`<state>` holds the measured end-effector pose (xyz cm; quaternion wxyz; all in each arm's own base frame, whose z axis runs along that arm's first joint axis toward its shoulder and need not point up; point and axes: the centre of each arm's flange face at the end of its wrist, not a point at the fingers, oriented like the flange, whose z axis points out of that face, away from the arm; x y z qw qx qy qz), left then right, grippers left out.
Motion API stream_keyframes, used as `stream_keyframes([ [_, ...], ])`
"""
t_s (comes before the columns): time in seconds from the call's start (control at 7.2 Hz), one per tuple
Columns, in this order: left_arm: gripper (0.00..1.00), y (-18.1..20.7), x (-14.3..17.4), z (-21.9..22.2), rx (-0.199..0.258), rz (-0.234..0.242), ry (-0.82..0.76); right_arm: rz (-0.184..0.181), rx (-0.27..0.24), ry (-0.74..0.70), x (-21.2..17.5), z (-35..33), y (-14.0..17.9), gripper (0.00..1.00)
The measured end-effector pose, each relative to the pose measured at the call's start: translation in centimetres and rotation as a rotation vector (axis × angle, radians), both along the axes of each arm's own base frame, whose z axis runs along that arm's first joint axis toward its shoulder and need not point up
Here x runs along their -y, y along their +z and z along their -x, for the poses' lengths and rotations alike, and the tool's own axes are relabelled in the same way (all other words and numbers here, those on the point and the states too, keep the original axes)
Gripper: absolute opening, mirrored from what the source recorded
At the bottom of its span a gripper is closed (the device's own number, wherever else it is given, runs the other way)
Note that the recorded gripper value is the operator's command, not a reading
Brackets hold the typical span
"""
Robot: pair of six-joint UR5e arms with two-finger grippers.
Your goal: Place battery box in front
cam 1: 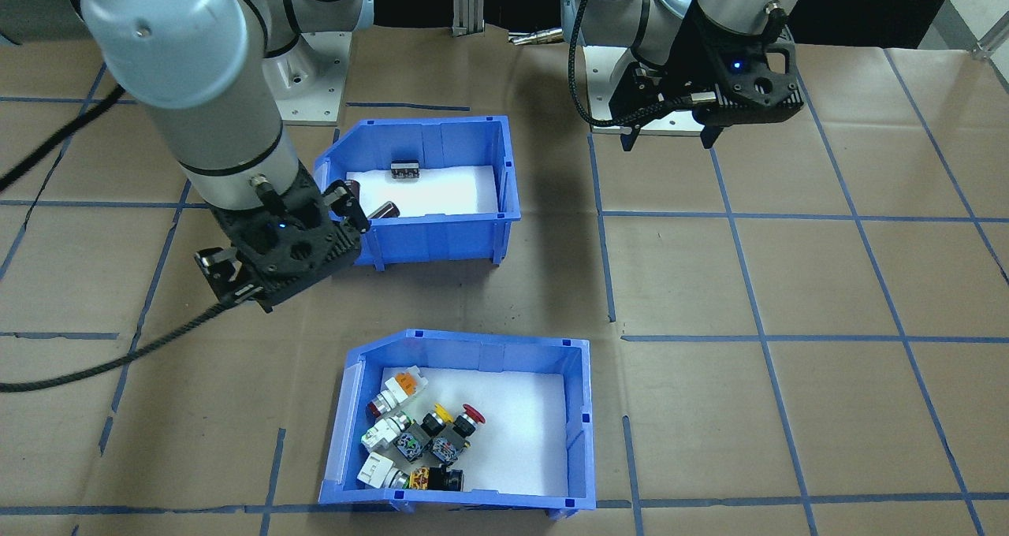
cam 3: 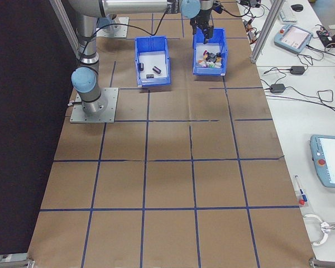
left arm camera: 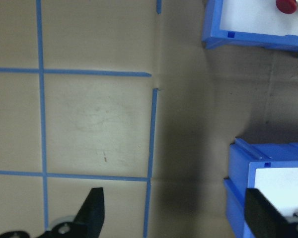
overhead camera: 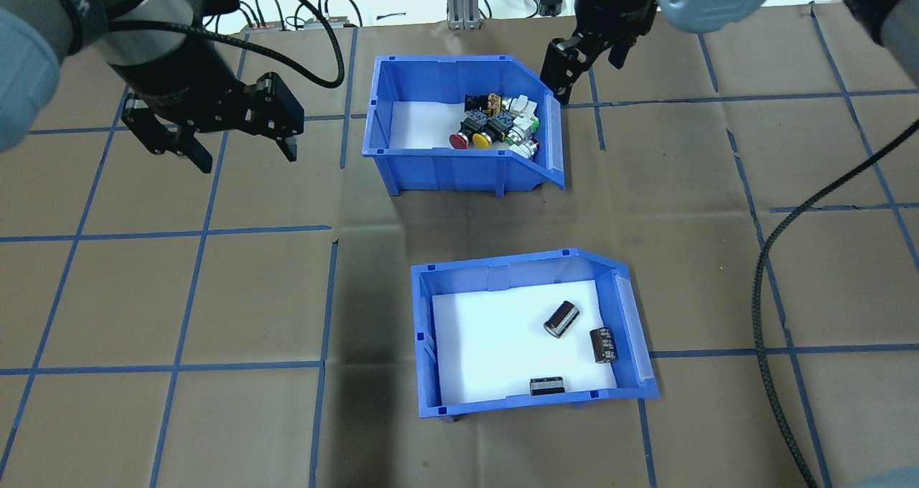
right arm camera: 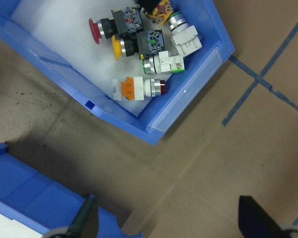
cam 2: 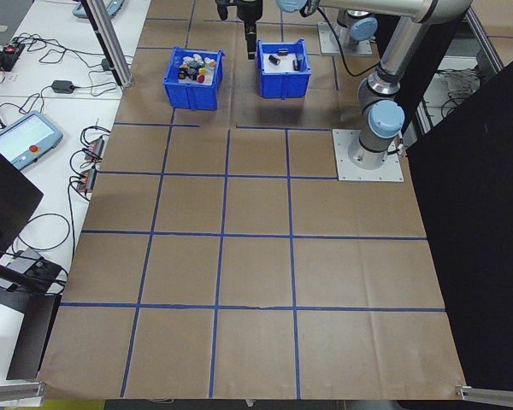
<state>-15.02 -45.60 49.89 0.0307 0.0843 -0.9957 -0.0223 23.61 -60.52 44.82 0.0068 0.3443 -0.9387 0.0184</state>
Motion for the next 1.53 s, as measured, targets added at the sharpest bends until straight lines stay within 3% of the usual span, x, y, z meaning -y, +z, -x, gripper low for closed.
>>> stream_keyframes([
  [0.28,1.0,-3.2,-4.3,1.8,-0.034,-0.055,0.304,0.009,-0.022,0.238,1.5,-5.8,-1.5,1.0],
  [0.56,1.0,-6.3,-8.8,5.7,-0.036,-0.05,0.627,0.025,-0.046,0.49,1.7,-10.3,-2.9,1.0],
  [0.83,1.0,-9.2,-12.4,7.0,-0.044,-0.047,0.791,0.037,-0.05,0.67,2.1,-13.8,-5.9,1.0],
  [1.11,1.0,-11.2,-15.6,8.6,-0.049,-0.066,1.05,-0.003,-0.06,0.774,1.7,-18.0,-11.5,1.0],
  [1.39,1.0,-14.0,-19.1,12.0,-0.083,-0.078,1.241,-0.009,-0.062,0.793,2.2,-19.6,-16.3,1.0],
  [1.53,1.0,-15.6,-20.3,13.5,-0.071,-0.099,1.306,-0.021,-0.065,0.792,2.3,-19.7,-18.1,0.98],
])
